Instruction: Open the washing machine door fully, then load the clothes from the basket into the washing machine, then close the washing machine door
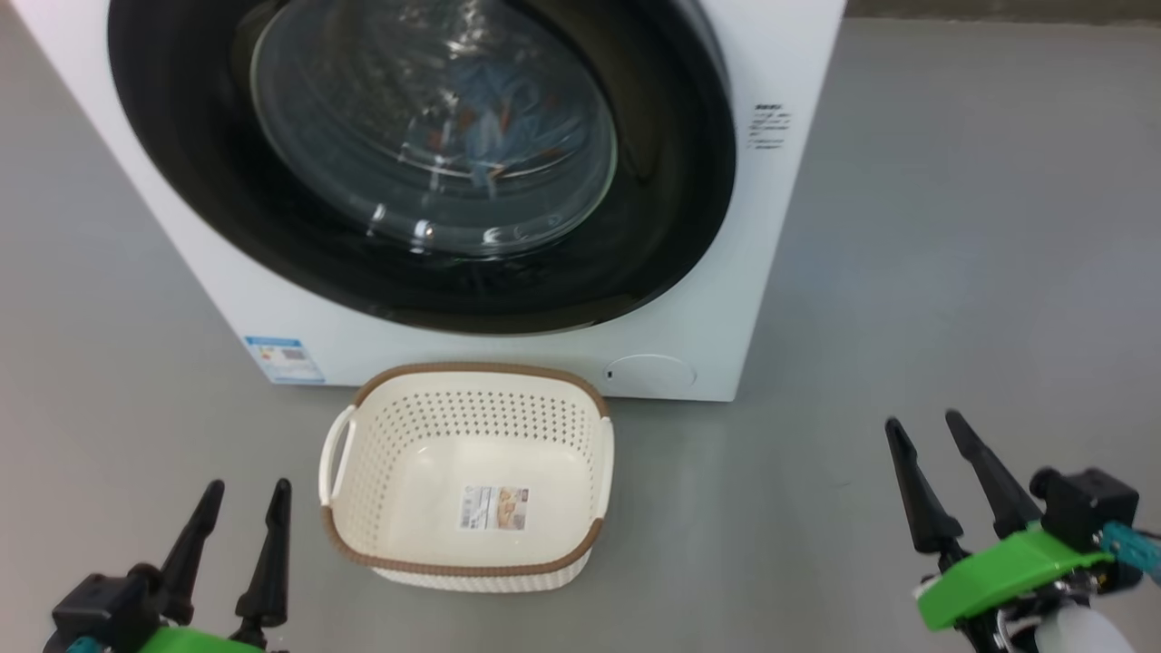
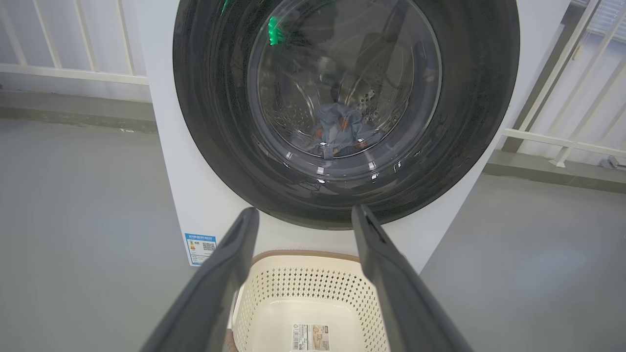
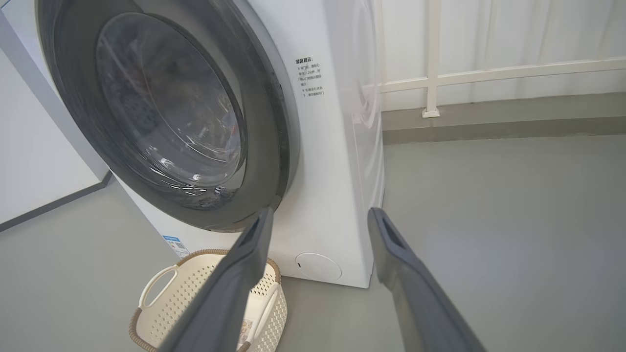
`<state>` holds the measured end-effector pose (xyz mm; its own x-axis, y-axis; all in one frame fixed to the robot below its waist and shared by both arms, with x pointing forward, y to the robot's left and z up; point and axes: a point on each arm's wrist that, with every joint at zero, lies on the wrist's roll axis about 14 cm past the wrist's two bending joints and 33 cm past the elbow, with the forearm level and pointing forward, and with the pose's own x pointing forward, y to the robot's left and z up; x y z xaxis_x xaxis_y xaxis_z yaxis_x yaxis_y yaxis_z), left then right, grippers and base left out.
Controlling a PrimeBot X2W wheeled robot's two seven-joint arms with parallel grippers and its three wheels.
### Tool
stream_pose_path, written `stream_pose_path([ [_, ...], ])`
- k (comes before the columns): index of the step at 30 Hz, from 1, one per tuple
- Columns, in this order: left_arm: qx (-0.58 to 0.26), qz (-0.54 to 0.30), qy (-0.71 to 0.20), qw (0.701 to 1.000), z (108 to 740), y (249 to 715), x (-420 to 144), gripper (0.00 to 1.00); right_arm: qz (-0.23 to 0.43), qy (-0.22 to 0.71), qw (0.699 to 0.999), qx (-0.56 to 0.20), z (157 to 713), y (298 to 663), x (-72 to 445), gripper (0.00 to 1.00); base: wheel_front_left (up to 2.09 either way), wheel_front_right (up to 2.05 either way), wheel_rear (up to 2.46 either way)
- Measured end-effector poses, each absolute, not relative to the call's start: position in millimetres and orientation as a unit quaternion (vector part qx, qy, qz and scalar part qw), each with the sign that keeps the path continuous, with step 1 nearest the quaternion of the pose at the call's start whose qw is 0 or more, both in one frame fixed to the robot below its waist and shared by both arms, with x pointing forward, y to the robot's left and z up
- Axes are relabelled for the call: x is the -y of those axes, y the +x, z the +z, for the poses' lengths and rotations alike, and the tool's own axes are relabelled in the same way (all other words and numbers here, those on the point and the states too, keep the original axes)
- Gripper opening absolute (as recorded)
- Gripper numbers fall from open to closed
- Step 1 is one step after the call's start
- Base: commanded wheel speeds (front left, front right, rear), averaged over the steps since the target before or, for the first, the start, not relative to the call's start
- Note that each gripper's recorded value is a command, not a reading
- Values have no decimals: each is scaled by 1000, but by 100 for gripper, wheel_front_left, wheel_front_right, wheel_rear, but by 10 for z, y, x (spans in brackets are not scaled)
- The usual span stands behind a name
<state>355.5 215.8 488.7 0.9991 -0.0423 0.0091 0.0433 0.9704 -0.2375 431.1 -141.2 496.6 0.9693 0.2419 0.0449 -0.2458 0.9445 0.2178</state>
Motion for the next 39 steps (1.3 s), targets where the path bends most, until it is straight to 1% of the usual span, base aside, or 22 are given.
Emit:
stream_pose_path([
  [12, -2, -44, -122, 992, 4868, 3557, -2012, 100, 50, 108, 993, 0, 4873, 3887, 1965, 100, 0, 0, 0],
  [22, -2, -50, -120, 991, 4873, 3603, -1986, 100, 12, 104, 994, -8, 4791, 3627, 2240, 100, 0, 0, 0],
  [28, -2, -52, -119, 992, 4872, 3631, -1979, 100, 2, 104, 994, -15, 4745, 3556, 2301, 100, 0, 0, 0],
  [39, -2, -53, -118, 992, 4872, 3646, -1969, 100, -9, 108, 994, -11, 4754, 3541, 2349, 100, 0, 0, 0],
])
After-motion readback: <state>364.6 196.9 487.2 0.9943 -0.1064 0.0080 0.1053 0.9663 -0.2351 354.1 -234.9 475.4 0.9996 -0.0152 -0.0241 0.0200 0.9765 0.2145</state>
